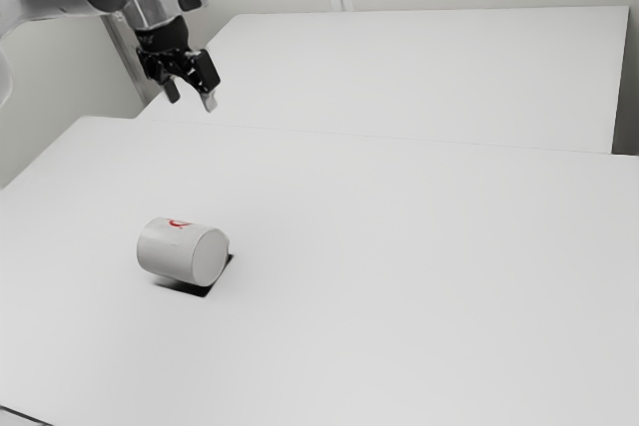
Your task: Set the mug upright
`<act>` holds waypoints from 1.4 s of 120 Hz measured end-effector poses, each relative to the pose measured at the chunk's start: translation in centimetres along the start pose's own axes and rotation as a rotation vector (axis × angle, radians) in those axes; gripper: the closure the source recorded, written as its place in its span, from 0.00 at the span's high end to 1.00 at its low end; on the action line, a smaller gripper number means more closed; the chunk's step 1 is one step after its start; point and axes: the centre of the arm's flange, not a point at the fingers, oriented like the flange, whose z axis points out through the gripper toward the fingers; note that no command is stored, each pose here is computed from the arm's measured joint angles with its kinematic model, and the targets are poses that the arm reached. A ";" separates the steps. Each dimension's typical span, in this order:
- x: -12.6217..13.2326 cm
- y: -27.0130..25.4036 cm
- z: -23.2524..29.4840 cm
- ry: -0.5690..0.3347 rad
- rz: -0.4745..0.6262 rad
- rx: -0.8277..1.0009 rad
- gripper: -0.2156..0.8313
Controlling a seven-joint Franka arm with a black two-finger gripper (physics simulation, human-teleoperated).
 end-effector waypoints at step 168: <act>-12.3 -20.9 27.8 -0.025 -0.201 -0.821 0.78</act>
